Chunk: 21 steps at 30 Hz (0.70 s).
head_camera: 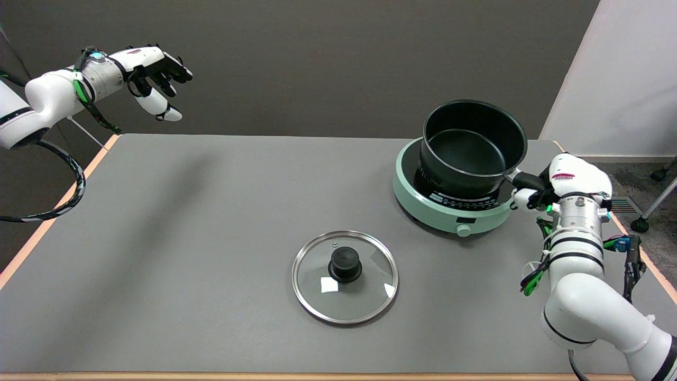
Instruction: Place the pot onto the induction cooker.
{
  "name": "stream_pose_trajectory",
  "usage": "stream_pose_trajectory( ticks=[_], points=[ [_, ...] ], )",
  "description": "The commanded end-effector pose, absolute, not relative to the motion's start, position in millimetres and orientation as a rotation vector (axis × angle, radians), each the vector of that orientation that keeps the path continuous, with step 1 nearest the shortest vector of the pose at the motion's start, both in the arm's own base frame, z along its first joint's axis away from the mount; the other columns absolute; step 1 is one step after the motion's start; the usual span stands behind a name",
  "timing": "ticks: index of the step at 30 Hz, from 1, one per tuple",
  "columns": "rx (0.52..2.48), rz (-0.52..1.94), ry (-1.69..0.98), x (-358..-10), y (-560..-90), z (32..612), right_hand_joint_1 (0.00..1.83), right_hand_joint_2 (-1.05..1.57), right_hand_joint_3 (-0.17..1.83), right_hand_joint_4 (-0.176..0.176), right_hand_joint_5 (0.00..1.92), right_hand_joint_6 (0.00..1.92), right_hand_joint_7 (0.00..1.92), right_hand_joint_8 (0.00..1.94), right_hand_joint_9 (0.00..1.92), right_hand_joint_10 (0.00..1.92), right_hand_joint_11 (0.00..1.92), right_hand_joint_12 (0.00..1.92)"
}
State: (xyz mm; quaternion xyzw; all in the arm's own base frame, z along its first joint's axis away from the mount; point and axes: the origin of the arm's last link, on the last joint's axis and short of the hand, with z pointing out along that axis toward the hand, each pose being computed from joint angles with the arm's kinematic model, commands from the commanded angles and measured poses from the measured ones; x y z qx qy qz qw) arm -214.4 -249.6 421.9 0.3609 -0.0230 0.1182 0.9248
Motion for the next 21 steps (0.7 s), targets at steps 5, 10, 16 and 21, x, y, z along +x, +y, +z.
stream_pose_trajectory(
  ticks=[5, 10, 16, 21],
  points=[
    [0.728, 0.253, -0.103, -208, -262, 432, 1.19, 0.97, 0.97, -0.114, 1.51, 1.51, 1.51, 1.51, 1.51, 1.51, 1.51, 1.51],
    [0.728, 0.271, -0.121, -205, -269, 438, 1.19, 0.97, 0.96, -0.113, 1.51, 1.51, 1.51, 1.51, 1.51, 1.51, 1.51, 1.51],
    [0.735, 0.259, -0.095, -196, -274, 451, 1.20, 0.97, 0.95, -0.114, 1.51, 1.51, 1.51, 1.51, 1.51, 1.51, 1.51, 1.51],
    [0.734, 0.276, -0.080, -189, -276, 456, 1.20, 0.97, 0.94, -0.114, 1.51, 1.51, 1.51, 1.51, 1.51, 1.51, 1.51, 1.51]
  ],
)
